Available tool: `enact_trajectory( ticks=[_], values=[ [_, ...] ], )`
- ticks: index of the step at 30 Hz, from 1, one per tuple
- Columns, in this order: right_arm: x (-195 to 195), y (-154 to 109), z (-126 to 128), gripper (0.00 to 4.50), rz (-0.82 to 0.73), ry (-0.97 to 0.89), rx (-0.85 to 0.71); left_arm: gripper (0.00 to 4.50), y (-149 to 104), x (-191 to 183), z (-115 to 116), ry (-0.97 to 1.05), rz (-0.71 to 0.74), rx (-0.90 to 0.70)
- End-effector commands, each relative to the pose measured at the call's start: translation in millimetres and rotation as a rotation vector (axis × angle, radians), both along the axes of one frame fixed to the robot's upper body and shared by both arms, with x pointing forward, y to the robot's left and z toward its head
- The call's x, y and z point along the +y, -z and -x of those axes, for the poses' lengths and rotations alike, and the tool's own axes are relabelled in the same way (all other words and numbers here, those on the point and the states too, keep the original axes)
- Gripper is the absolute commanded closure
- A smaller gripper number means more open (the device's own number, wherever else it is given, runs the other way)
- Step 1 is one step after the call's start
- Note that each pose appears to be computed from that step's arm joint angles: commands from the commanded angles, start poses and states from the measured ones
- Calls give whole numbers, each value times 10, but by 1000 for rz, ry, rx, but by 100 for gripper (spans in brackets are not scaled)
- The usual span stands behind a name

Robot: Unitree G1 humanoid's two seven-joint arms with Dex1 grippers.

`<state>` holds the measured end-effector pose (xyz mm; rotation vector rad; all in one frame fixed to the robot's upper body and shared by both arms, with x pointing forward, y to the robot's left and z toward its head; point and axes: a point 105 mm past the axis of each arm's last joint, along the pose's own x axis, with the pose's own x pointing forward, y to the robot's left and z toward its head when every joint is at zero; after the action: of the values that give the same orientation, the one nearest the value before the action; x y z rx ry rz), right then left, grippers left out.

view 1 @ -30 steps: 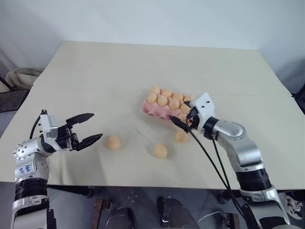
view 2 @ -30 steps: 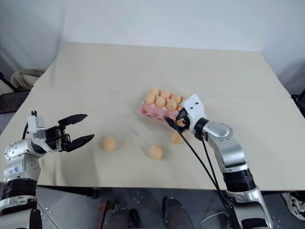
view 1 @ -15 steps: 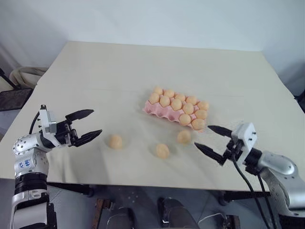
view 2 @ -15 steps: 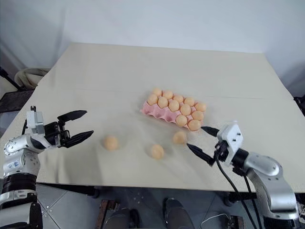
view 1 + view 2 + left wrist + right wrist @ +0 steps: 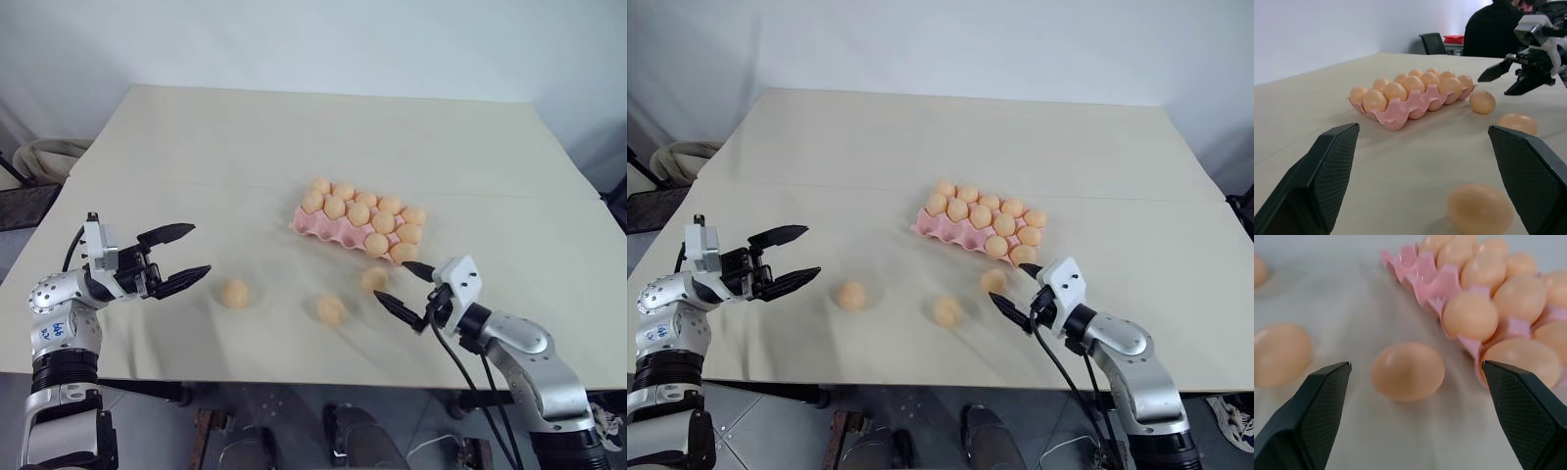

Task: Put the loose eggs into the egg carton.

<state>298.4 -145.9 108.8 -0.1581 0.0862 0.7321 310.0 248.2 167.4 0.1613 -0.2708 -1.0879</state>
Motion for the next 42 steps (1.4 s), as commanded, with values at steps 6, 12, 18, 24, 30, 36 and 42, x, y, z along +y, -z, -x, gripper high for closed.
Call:
enact_trajectory(
  ticks=[6,12,18,24,30,36,42],
  values=[
    [154,10,-137,3,13,5,-22,0,-74,60,64,-15,-19,-30],
    [186,111,-246,3,45,19,5,0,-57,60,79,-22,-16,-31],
    [196,64,-255,168,48,12,-10,0,-59,62,79,-30,-13,-34],
    [176,-246,-217,235,10,-5,-76,0,-42,54,72,-37,-8,-33],
    [307,-768,-312,235,-7,-52,-192,0,-26,26,58,-35,2,-35],
    [480,-757,-647,235,30,-42,-180,0,-27,6,46,-38,10,-42],
    [606,-614,-762,235,70,-73,-159,0,-36,47,105,-57,8,-54]
  ],
)
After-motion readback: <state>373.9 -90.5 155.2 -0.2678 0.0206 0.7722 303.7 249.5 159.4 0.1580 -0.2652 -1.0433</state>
